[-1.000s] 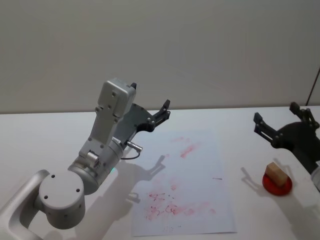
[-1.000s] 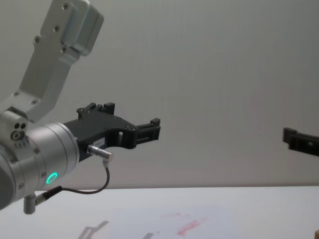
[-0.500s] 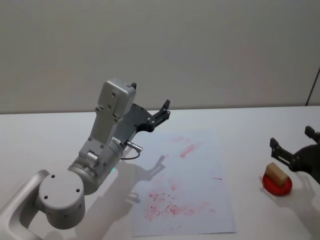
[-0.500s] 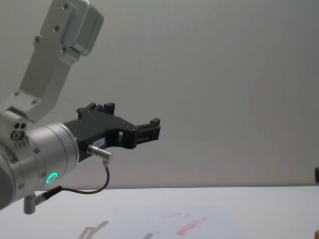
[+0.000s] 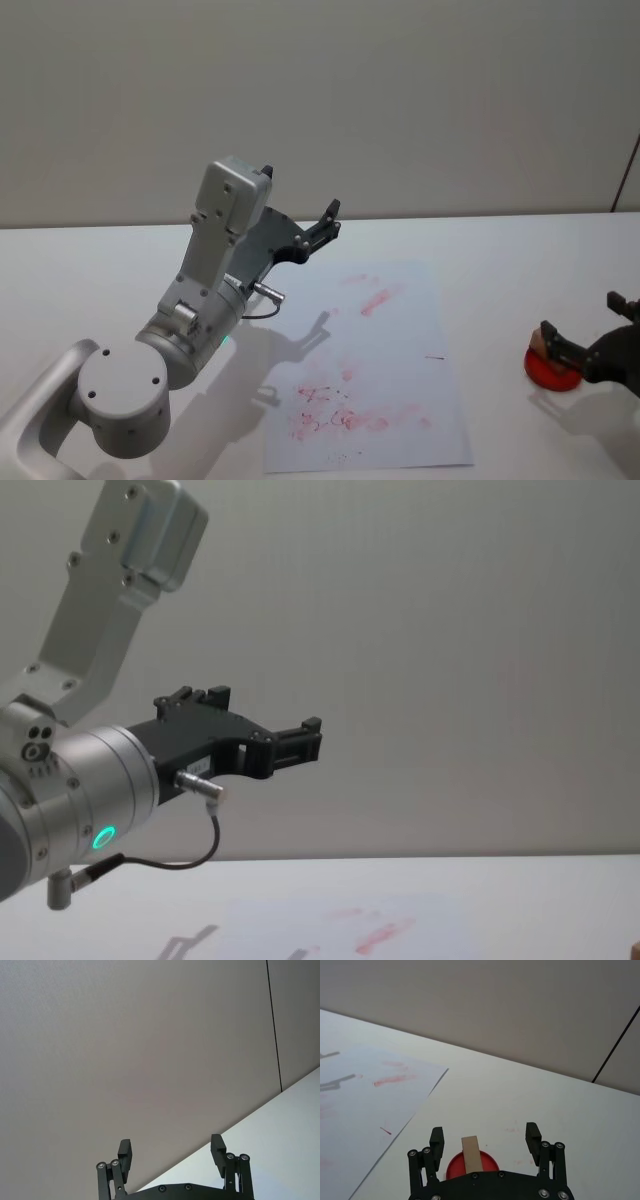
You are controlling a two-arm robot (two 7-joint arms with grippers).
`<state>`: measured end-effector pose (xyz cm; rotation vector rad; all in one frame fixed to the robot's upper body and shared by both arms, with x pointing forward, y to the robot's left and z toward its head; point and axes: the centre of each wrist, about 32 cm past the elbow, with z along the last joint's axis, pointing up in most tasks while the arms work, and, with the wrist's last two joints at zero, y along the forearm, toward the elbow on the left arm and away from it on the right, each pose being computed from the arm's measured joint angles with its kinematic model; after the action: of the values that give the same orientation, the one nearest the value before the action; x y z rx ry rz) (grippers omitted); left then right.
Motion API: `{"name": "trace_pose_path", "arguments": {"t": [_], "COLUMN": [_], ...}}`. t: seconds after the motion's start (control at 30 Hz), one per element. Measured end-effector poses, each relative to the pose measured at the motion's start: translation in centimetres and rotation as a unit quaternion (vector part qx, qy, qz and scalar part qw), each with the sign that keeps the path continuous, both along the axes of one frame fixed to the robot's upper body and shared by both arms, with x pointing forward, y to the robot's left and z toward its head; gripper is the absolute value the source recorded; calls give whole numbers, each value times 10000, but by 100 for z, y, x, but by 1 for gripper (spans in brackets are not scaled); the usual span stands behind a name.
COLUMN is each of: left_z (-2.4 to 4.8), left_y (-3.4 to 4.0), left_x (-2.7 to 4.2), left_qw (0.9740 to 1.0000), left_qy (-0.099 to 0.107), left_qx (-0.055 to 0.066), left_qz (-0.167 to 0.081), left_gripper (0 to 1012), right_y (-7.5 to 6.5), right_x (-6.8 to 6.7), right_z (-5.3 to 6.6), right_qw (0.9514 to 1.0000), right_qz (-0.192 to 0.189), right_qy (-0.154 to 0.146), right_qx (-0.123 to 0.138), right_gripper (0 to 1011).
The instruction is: Use the one hand to pick up the stamp and affix it onto the A4 paper.
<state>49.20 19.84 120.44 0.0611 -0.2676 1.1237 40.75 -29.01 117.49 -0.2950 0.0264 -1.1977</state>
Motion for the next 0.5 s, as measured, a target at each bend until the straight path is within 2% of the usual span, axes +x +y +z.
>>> {"name": "trace_pose_path", "arguments": {"t": [0.5], "left_z": [0], "left_y": [0], "left_x": [0], "left_qw": [10000], "left_qy": [0], "left_qx": [0], "left_qz": [1], "left_gripper": [1001], "right_y": [-4], "right_x": [33], "right_z": [-77], "right_qw": [9983], "right_qz": [177], "right_qy": [358], "right_qx": [-421], "right_gripper": [1001]}}
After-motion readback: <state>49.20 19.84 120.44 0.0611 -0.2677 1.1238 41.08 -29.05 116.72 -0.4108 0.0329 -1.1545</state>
